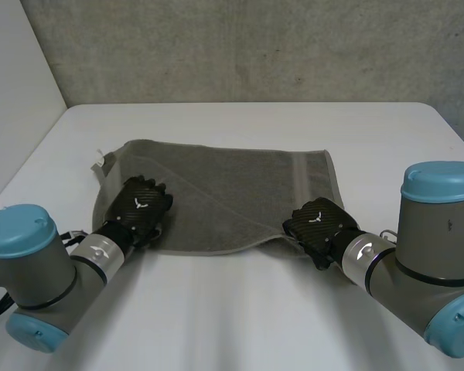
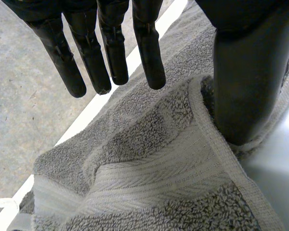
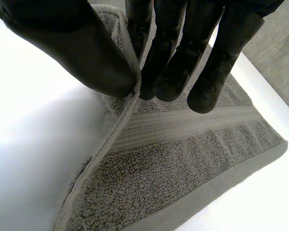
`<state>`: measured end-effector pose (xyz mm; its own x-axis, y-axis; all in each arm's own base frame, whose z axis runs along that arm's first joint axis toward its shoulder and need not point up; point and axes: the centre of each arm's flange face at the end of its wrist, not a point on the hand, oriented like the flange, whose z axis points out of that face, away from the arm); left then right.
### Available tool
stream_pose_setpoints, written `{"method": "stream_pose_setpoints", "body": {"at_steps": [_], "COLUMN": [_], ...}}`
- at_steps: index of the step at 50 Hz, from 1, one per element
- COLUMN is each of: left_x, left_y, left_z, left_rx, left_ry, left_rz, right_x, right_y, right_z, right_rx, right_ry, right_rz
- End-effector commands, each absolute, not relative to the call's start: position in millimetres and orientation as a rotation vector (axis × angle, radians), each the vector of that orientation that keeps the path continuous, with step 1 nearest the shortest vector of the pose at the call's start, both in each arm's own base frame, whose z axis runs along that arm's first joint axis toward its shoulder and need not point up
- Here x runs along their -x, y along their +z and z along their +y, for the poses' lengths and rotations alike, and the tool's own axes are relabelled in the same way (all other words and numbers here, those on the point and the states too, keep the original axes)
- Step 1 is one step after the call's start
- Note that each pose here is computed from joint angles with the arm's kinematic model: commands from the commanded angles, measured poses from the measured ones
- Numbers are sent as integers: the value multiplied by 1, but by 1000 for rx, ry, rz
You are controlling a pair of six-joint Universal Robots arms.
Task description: Fold the towel.
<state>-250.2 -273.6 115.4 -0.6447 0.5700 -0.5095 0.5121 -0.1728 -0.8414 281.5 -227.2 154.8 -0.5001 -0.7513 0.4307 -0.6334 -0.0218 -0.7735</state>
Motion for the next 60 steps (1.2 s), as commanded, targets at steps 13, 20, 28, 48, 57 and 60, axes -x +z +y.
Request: {"method": "stream_pose_setpoints", "body": {"at_steps": [13, 20, 28, 48, 57, 60], "left_x": [226, 225, 226, 206, 200, 197], "left_y": [111, 108, 109, 212, 351, 364], "left_z": [-282, -283, -288, -309, -279, -275], "left_rx": [1256, 1252, 1249, 1128, 778, 741], "left_ry": [1971, 1971, 1989, 2388, 2660, 2669], "left_rz": [-2090, -2096, -2085, -1880, -1428, -1395], "right_x": [-281, -281, -281, -247, -234, -231], "right_y": [154, 152, 151, 275, 361, 388], "right_z": [-227, -227, -227, -275, -252, -239], "right_rx": [1508, 1511, 1513, 1132, 1014, 1019], "right_ry": [-1555, -1546, -1543, -2109, -2242, -2307], "right_rz": [2116, 2118, 2121, 2141, 1977, 1884]}}
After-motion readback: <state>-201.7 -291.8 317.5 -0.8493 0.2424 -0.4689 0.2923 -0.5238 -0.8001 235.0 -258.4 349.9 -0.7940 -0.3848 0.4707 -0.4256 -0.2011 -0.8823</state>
